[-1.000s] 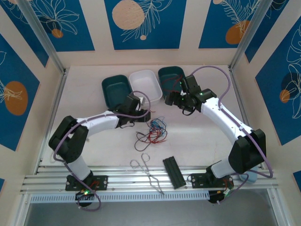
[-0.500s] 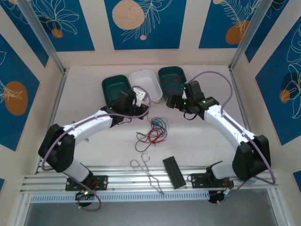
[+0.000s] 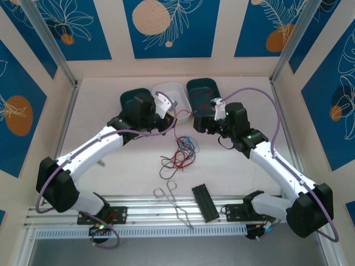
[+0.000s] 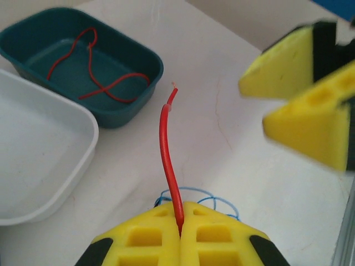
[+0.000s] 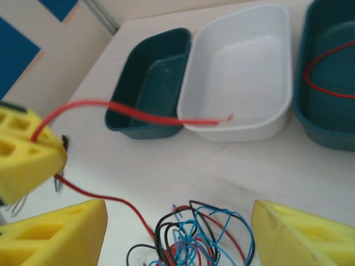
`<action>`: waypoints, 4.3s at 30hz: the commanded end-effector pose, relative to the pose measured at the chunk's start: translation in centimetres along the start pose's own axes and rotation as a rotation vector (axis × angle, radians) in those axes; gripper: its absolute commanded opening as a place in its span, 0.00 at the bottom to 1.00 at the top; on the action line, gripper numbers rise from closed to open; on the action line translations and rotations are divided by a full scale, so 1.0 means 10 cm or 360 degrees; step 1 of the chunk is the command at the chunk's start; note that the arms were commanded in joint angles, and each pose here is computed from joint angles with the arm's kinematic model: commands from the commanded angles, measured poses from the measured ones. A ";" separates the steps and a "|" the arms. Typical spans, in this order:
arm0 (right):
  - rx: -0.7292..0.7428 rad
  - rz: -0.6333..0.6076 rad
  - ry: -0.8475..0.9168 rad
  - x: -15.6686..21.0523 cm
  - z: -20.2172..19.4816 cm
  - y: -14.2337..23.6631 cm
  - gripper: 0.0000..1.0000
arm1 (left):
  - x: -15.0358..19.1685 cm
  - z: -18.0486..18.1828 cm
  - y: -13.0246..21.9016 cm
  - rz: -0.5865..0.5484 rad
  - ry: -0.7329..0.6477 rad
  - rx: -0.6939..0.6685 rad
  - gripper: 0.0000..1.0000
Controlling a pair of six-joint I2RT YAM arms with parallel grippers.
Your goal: Untangle the cables
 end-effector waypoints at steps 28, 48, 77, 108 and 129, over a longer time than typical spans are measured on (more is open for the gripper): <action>-0.0276 0.0191 0.0643 -0.02 0.71 0.46 0.64 | -0.23 -0.46 0.30 0.0004 -0.0539 0.0453 0.00; -0.0423 0.0488 0.0659 0.20 0.80 0.31 0.52 | -0.14 -0.63 0.26 -0.0050 -0.0706 0.0664 0.00; -0.0560 -0.0024 0.0578 -0.41 1.39 0.87 0.00 | 0.26 -0.25 0.11 -0.0481 -0.0090 0.0400 0.82; -0.0280 -0.0344 0.0513 -0.95 1.58 0.95 0.00 | 0.58 -0.34 -0.75 -0.0431 0.0168 0.0369 0.74; -0.0269 -0.0797 0.0575 -1.69 1.97 1.64 0.00 | 1.22 -0.30 -1.07 -0.0138 0.0289 0.0337 0.63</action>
Point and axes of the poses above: each hand's point on the last joint's axis, 136 mm out from that joint toward the fingers, its own y axis back along the fingers, its own z axis along the line the jaws close on, x = y × z, the point moved 1 cm from there along y, back along the fingers, and after that the axes turned 11 degrees about -y, right-handed, at the moved point
